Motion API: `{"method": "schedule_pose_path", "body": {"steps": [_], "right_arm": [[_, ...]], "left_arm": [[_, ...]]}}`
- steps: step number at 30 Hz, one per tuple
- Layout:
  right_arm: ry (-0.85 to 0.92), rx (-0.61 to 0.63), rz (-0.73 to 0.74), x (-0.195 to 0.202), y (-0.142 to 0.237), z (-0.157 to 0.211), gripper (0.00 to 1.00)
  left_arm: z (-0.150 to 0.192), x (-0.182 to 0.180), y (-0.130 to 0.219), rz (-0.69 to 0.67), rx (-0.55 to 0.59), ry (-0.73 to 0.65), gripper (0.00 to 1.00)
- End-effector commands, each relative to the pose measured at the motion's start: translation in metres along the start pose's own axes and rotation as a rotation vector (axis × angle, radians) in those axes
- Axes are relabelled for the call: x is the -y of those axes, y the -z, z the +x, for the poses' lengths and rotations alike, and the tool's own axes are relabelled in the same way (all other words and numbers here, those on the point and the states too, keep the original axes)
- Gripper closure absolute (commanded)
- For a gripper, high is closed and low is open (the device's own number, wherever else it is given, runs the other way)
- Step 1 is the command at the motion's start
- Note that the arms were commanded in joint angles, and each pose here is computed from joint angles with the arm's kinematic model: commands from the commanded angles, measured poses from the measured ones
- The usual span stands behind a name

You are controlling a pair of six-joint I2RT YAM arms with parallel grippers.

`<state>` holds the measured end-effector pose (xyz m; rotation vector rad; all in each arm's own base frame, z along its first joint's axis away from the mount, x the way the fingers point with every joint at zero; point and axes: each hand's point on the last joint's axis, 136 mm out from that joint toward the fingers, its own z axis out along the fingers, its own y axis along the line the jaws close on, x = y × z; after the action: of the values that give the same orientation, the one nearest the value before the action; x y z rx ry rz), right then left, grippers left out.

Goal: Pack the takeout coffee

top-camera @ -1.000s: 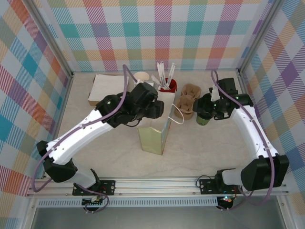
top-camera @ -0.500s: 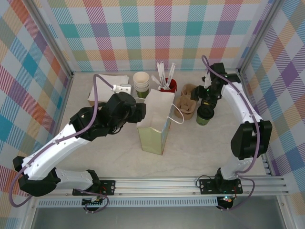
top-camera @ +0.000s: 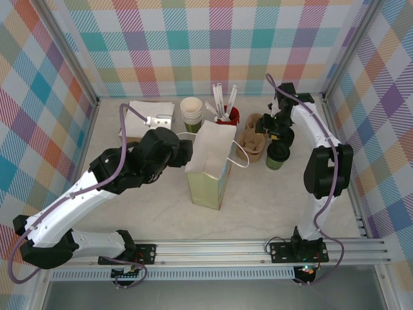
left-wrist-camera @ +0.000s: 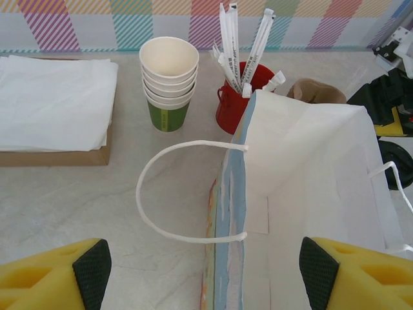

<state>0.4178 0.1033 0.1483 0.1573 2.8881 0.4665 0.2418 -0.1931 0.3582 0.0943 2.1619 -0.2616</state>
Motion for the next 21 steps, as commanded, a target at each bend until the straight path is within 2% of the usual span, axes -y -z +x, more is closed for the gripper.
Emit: {"method": "schedule_pose_path", "body": {"steps": [1,15,21], "right_arm": [[0.000,-0.026,0.009,0.002,-0.003,-0.001,0.45],[0.039,-0.088,0.047,0.005,-0.025,-0.002,0.52],[0.039,-0.105,0.042,0.003,-0.030,0.001,0.59]], "left_arm": [[0.002,0.000,0.000,-0.013,0.006,-0.014,0.21],[0.004,-0.002,-0.002,-0.027,0.000,-0.020,0.20],[0.004,-0.002,-0.002,-0.029,-0.001,-0.022,0.20]]}}
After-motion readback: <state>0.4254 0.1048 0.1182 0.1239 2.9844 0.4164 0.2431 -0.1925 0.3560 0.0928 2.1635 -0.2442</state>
